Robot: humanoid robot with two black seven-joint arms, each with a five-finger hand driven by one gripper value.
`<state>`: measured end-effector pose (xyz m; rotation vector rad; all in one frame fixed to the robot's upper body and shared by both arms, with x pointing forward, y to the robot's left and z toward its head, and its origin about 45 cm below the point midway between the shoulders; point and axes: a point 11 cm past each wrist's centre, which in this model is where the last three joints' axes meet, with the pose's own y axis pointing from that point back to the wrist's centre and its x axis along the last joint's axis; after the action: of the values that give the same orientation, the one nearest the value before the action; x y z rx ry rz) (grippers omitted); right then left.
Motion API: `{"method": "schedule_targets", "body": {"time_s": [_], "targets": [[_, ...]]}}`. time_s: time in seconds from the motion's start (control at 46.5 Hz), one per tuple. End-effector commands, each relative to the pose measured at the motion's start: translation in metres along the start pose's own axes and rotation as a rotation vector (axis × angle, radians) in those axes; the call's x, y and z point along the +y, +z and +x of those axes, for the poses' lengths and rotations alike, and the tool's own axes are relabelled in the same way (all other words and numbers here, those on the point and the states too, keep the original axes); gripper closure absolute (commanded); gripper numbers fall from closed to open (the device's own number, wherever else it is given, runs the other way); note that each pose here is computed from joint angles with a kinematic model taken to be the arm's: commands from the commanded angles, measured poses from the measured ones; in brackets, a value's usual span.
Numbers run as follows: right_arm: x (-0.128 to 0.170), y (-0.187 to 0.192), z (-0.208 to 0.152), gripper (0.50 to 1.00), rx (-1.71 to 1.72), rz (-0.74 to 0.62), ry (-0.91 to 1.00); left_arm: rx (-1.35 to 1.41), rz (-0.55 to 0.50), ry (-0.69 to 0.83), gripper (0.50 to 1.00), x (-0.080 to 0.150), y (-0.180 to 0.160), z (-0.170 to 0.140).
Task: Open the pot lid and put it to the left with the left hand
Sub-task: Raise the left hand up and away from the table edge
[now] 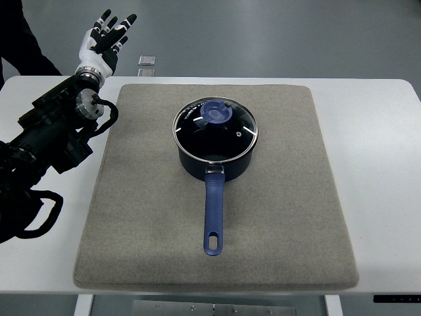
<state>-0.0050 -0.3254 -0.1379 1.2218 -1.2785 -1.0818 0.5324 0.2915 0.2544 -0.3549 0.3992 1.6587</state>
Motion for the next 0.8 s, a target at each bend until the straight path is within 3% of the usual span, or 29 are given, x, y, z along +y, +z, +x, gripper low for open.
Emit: {"method": "schedule_targets", "body": {"time_s": [0.0, 0.409, 0.516, 0.775], "targets": [[0.000, 0.001, 0.000, 0.583, -0.001, -0.001, 0.000, 0.000, -0.008, 0.001, 0.542, 0.000, 0.000, 0.001], [0.000, 0.000, 0.000, 0.583, 0.000, 0.000, 0.000, -0.035, -0.066, -0.041, 0.508, -0.007, 0.026, -0.013], [0.000, 0.000, 0.000, 0.583, 0.000, 0.000, 0.000, -0.149, -0.063, -0.155, 0.510, -0.007, 0.035, -0.035], [0.000, 0.001, 0.000, 0.583, 0.001, -0.001, 0.000, -0.423, -0.172, -0.428, 0.510, -0.001, 0.115, -0.083]]}}
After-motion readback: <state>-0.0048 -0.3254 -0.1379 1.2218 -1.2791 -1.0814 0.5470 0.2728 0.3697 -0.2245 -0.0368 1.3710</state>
